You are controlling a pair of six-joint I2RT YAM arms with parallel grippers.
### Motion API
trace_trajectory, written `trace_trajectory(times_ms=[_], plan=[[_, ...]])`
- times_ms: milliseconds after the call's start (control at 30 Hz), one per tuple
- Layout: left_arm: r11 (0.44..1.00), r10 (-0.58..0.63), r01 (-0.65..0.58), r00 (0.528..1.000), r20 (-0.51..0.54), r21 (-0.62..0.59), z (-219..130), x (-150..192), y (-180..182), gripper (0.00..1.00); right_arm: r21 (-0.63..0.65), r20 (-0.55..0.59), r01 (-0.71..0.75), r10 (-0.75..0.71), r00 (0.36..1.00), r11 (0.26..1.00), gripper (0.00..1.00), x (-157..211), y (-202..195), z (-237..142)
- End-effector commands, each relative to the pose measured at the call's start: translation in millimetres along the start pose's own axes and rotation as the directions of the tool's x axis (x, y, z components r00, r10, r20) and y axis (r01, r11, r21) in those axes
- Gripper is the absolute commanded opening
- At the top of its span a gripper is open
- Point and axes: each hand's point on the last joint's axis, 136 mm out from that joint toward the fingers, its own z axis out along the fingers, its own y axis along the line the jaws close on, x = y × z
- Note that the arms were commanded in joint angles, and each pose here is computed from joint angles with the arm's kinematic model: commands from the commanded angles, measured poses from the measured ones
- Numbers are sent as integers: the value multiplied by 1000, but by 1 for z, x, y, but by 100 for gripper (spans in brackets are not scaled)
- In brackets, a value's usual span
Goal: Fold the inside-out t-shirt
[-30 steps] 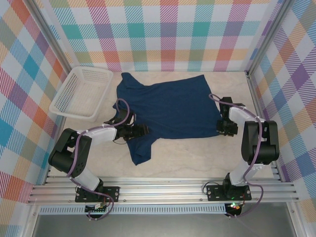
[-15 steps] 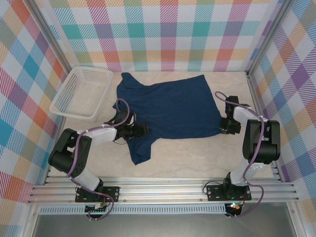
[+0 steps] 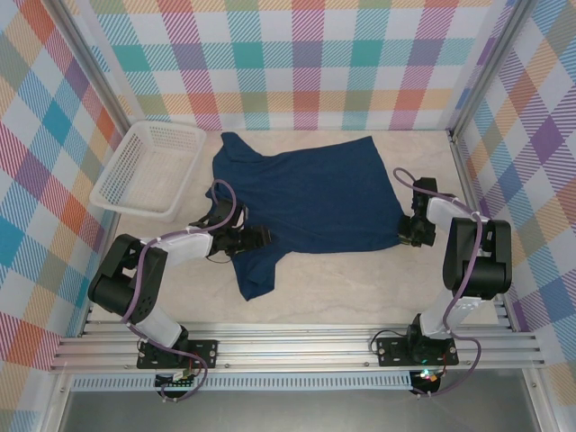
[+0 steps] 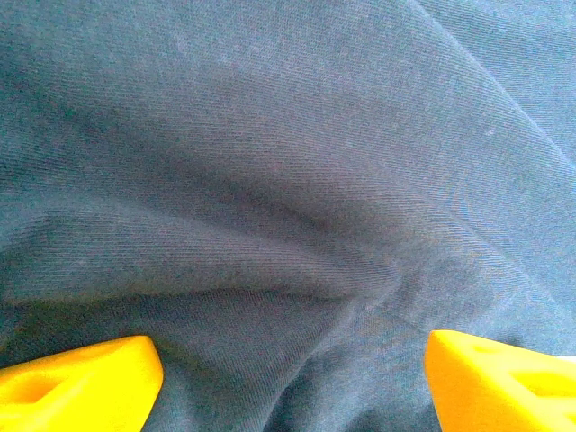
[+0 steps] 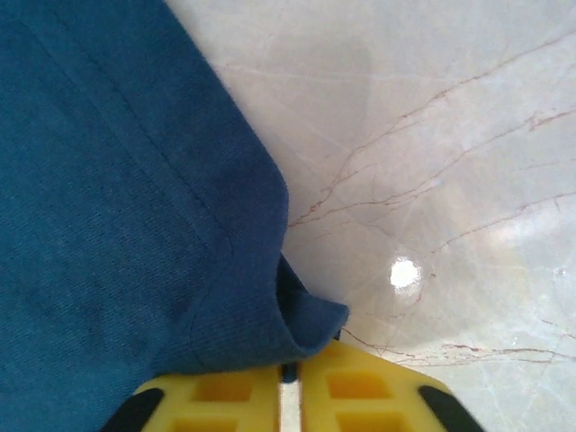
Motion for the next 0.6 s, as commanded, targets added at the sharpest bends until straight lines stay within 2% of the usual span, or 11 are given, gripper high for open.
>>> trace_trajectory(times_ms=[0, 167, 367, 567], plan=[[972, -85, 34, 973, -215, -231, 15, 74, 66, 80, 73, -6, -22, 22, 1000, 997, 7, 4, -18, -2], [970, -105, 54, 972, -208, -238, 15, 77, 69, 80, 204, 4, -22, 22, 1000, 979, 4, -3, -42, -9], [964, -124, 73, 975, -187, -256, 11, 78, 74, 80, 298, 13, -17, 13, 1000, 954, 3, -12, -55, -14], [963, -118, 72, 979, -164, -261, 5, 72, 72, 80, 330, 43, -26, 12, 999, 944, 7, -11, -61, -24]])
